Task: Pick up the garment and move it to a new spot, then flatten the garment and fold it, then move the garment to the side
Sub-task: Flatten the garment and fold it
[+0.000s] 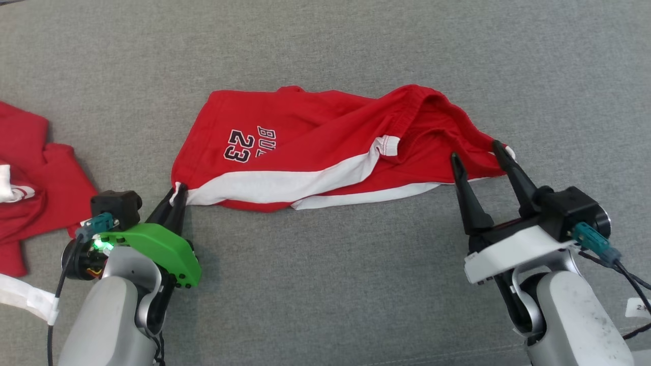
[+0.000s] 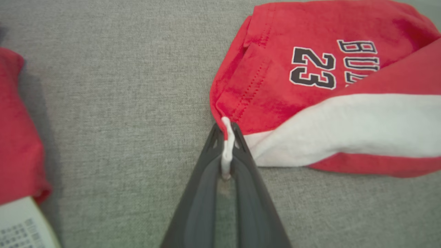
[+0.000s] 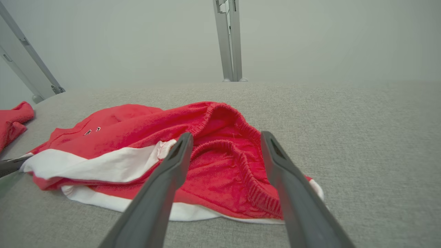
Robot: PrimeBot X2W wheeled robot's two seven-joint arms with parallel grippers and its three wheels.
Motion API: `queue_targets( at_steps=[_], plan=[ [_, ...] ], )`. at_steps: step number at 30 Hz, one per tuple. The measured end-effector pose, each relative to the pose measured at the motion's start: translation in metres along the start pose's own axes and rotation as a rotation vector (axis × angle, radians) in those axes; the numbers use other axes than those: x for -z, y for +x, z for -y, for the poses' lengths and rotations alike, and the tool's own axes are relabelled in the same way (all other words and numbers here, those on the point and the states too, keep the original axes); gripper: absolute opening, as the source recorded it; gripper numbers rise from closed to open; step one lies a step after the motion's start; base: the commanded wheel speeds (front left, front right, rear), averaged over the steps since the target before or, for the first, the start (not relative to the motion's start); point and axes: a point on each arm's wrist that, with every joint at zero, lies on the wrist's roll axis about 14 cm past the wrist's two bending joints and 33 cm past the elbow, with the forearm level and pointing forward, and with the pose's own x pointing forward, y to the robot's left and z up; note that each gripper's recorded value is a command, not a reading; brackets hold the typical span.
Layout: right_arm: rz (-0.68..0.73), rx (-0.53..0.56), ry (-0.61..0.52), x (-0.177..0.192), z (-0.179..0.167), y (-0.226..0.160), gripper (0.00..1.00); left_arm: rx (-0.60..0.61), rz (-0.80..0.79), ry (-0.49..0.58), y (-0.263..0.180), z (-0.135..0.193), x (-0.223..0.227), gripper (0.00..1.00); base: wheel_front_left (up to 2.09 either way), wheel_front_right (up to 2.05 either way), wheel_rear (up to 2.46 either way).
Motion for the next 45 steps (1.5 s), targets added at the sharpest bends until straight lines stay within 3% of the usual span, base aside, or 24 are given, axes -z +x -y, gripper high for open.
queue_targets(
  at_steps=[7, 12, 13, 14, 15, 21, 26, 32, 39, 45],
  plan=[
    [-0.116, -0.175, 0.012, 0.035, -0.048, 0.027, 1.0, 0.001, 0.044, 0.005, -0.002, 0.002, -0.008, 0.0, 0.0, 0.0, 0.0],
    [-0.178, -0.225, 0.029, 0.057, -0.063, 0.044, 1.0, -0.012, 0.067, -0.002, -0.006, -0.002, -0.009, 0.0, 0.0, 0.0, 0.0],
    [-0.187, -0.232, 0.03, 0.06, -0.065, 0.046, 0.46, -0.014, 0.075, -0.004, -0.007, -0.002, -0.009, 0.0, 0.0, 0.0, 0.0],
    [-0.188, -0.237, 0.032, 0.062, -0.066, 0.049, 0.19, -0.015, 0.084, -0.005, -0.007, -0.003, -0.01, 0.0, 0.0, 0.0, 0.0],
    [-0.177, -0.239, 0.042, 0.061, -0.067, 0.051, 0.0, -0.016, 0.097, -0.005, -0.008, -0.003, -0.013, 0.0, 0.0, 0.0, 0.0],
    [-0.069, -0.241, 0.043, 0.035, -0.064, 0.058, 0.0, -0.023, 0.258, 0.006, -0.014, -0.003, -0.051, 0.0, 0.0, 0.0, 0.0],
    [0.126, -0.221, 0.005, -0.028, -0.05, 0.056, 0.0, 0.003, 0.504, 0.046, -0.035, 0.012, -0.12, 0.0, 0.0, 0.0, 0.0],
    [0.393, -0.191, -0.089, -0.125, -0.034, 0.037, 0.0, 0.084, 0.824, 0.127, -0.086, 0.051, -0.214, 0.0, 0.0, 0.0, 0.0],
    [0.622, -0.146, -0.209, -0.223, -0.03, -0.008, 0.0, 0.223, 1.213, 0.264, -0.182, 0.118, -0.311, 0.0, 0.0, 0.0, 0.0],
    [0.684, -0.102, -0.24, -0.255, -0.021, -0.03, 0.0, 0.304, 1.261, 0.291, -0.203, 0.149, -0.328, 0.0, 0.0, 0.0, 0.0]
  ],
)
